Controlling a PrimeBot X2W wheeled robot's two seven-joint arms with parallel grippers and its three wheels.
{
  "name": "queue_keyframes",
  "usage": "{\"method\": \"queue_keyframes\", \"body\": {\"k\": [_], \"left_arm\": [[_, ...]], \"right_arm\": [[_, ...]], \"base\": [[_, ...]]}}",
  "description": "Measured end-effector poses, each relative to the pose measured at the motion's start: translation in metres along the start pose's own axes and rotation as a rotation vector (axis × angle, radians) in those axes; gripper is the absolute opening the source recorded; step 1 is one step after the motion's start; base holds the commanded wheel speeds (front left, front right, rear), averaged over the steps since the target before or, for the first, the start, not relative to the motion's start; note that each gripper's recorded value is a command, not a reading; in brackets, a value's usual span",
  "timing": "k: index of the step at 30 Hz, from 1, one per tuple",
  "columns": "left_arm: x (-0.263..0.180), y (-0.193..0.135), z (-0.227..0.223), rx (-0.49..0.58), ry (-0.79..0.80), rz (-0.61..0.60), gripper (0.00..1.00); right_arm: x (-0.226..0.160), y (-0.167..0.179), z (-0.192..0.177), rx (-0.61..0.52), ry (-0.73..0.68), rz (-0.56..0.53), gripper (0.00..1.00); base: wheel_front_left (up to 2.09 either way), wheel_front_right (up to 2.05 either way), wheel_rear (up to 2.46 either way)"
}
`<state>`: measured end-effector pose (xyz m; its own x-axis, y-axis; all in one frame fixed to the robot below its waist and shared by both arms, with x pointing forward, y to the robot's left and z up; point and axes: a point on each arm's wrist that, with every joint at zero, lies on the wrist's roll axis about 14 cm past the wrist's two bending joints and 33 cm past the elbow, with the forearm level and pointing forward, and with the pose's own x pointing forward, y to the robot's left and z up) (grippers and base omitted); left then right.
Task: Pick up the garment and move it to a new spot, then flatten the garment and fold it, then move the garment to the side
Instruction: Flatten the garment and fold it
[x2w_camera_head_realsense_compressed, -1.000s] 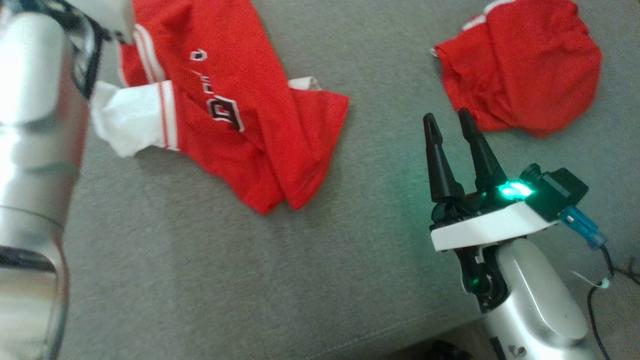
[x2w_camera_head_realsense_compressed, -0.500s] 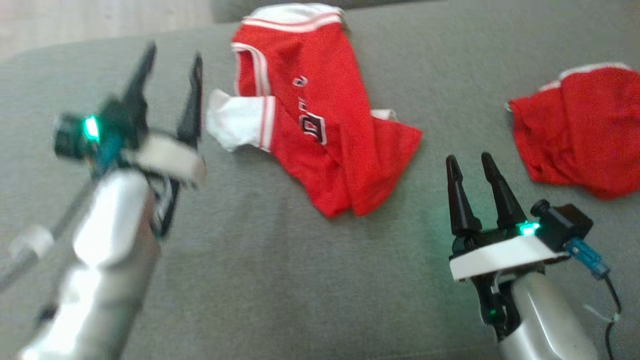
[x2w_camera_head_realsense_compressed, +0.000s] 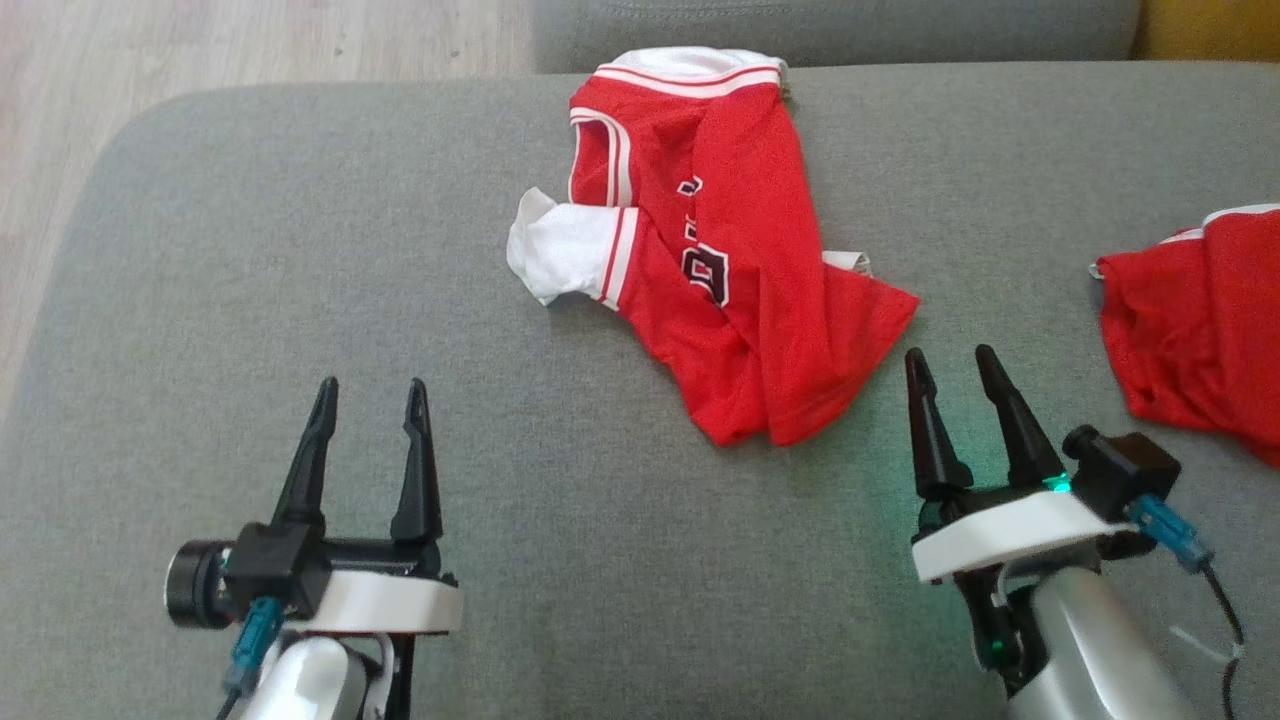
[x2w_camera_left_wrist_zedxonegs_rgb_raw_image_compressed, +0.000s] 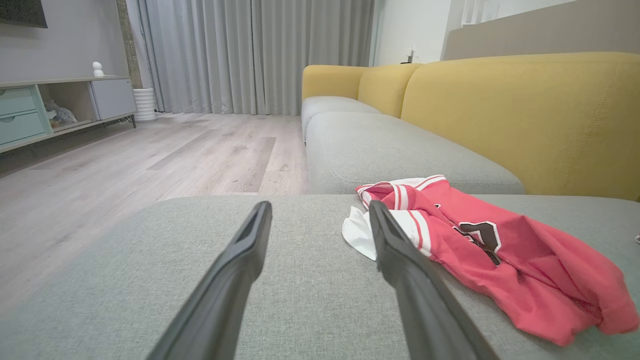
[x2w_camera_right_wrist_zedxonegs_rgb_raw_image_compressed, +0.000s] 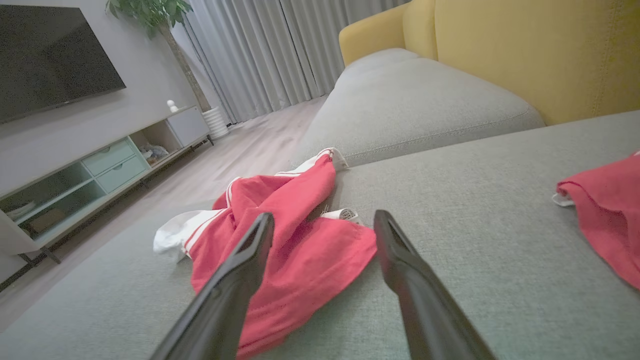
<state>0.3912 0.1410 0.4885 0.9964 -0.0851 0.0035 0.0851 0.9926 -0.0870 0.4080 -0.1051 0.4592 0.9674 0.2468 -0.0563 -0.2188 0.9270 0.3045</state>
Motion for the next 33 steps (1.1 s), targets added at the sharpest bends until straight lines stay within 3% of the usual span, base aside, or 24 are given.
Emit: {"method": "queue_keyframes", "body": {"k": [8, 18, 19, 20, 21, 29, 33], "left_arm": [[0.008, 0.0, -0.003, -0.027, 0.006, 0.013, 1.0], [0.013, 0.005, -0.021, -0.053, 0.053, 0.041, 1.0], [0.013, 0.007, -0.021, -0.052, 0.054, 0.047, 1.0], [0.014, 0.008, -0.021, -0.05, 0.052, 0.049, 1.0], [0.015, 0.009, -0.019, -0.05, 0.048, 0.053, 1.0], [0.018, 0.007, -0.013, -0.062, 0.027, 0.05, 1.0], [0.019, 0.004, -0.007, -0.068, 0.008, 0.044, 1.0]], "right_arm": [[0.032, -0.027, -0.022, -0.016, 0.129, -0.066, 1.0], [0.071, -0.037, -0.068, 0.006, 0.352, -0.098, 1.0], [0.073, -0.035, -0.073, -0.002, 0.368, -0.092, 0.97], [0.076, -0.033, -0.074, -0.006, 0.369, -0.086, 0.24], [0.079, -0.032, -0.073, -0.017, 0.359, -0.081, 0.0], [0.089, -0.062, -0.035, -0.117, 0.241, -0.155, 0.0], [0.095, -0.09, 0.009, -0.171, 0.14, -0.218, 0.0]], "base": [[0.0, 0.0, 0.0], [0.0, 0.0, 0.0], [0.0, 0.0, 0.0], [0.0, 0.0, 0.0], [0.0, 0.0, 0.0], [0.0, 0.0, 0.0], [0.0, 0.0, 0.0]]}}
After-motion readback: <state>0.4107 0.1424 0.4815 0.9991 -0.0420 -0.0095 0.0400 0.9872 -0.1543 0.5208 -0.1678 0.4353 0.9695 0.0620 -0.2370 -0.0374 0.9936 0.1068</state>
